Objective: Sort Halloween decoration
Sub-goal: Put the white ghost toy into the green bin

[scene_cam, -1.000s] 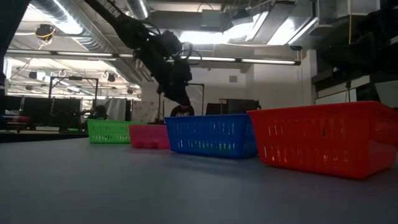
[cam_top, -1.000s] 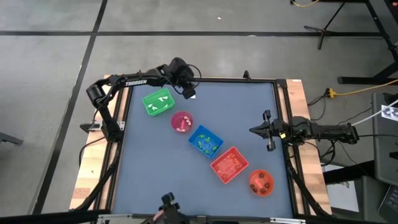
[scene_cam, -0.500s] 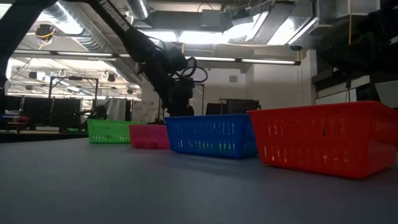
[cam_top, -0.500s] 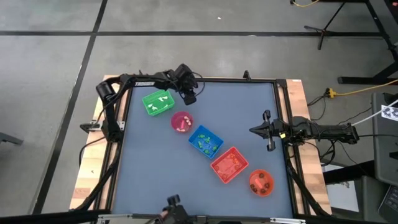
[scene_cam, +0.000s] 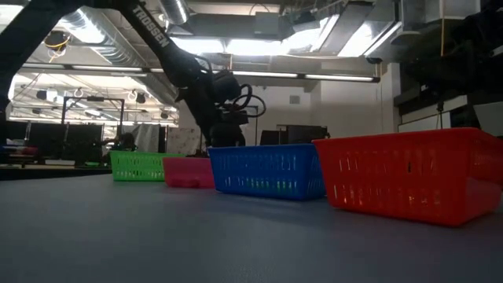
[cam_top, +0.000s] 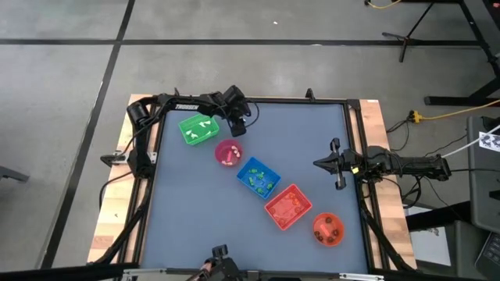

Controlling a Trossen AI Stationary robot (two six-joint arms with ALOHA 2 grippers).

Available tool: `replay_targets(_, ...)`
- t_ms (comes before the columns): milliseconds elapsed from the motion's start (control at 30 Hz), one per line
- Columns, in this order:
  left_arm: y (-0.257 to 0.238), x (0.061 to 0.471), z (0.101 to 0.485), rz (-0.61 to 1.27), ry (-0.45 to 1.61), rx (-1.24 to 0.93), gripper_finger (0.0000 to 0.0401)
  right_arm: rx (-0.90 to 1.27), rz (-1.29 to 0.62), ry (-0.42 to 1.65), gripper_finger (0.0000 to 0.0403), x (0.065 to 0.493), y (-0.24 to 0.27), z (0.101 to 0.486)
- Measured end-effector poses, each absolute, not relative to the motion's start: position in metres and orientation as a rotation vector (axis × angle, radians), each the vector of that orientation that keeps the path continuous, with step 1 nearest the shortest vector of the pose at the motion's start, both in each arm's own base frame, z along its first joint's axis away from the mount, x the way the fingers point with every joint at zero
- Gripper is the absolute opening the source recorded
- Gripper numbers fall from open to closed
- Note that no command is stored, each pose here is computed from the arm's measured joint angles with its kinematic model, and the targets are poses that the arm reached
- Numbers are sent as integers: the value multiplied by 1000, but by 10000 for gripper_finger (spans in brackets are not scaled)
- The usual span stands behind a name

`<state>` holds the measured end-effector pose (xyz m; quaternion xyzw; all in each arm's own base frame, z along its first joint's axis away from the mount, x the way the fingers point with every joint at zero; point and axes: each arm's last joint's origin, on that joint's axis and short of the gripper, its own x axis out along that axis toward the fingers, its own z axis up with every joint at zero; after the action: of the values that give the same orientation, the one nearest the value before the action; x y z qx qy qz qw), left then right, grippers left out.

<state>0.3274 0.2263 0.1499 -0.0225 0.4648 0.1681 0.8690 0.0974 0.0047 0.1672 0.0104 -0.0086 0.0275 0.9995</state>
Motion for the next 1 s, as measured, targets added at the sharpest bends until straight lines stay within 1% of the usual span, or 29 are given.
replay_targets(400,227,327,150,345,979,-30,144,21,55,-17,3,97,5,167)
replay_targets(733,231,329,134,362,1001,-27,144,20,55,-17,3,97,5,167)
replay_targets(1000,231,331,124,332,1006,-46,144,20,56,-17,3,97,5,167)
